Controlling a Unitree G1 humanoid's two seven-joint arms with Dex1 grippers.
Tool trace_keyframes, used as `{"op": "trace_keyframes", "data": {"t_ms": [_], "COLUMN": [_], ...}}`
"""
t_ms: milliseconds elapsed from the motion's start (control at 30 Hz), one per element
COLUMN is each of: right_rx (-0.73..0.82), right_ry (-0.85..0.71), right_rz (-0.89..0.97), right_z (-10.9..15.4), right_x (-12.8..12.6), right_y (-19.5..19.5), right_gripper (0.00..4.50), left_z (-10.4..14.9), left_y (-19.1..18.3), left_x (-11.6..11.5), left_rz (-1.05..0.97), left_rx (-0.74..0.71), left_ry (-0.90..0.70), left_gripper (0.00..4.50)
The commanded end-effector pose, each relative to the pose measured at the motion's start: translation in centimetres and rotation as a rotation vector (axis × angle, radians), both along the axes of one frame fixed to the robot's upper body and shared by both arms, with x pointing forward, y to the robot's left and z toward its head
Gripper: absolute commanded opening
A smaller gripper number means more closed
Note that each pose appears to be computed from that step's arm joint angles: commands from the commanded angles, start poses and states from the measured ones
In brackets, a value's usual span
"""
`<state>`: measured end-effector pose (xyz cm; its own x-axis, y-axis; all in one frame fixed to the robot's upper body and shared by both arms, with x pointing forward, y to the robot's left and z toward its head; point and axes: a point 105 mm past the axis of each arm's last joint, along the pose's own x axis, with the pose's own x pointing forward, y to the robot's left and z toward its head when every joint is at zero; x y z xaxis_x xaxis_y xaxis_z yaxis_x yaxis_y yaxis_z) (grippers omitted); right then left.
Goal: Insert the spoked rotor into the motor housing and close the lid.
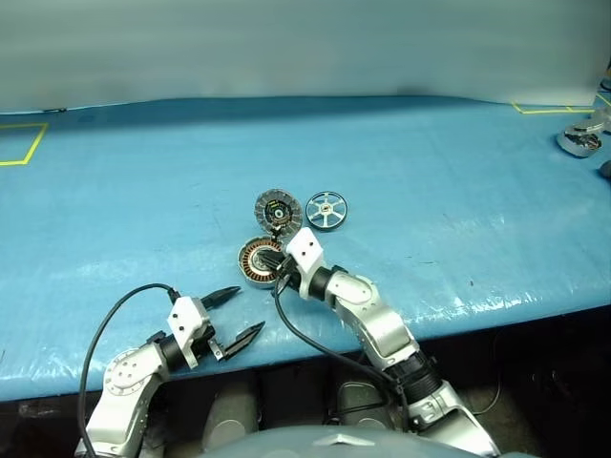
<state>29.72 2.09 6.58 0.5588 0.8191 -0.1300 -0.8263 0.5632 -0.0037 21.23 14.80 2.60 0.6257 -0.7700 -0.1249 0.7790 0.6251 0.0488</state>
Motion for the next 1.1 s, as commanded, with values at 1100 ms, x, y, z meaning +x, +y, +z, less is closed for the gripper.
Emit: {"op": "trace_keyframes", "data": {"t_ms": [1100], "right_rx": [-0.402], "right_ry": [-0.034], "right_rz": [0.076], "right_z": [-3.6], "right_x": [-0.7], "right_y": [-0.4], "right_gripper": [0.04], "left_z": [0.5], "left_y": [-0.1], "left_x": [0.0], "left_rz": [0.024], "left_rx": [-0.003], "left_ry": [-0.035], "left_gripper": [4.45]}}
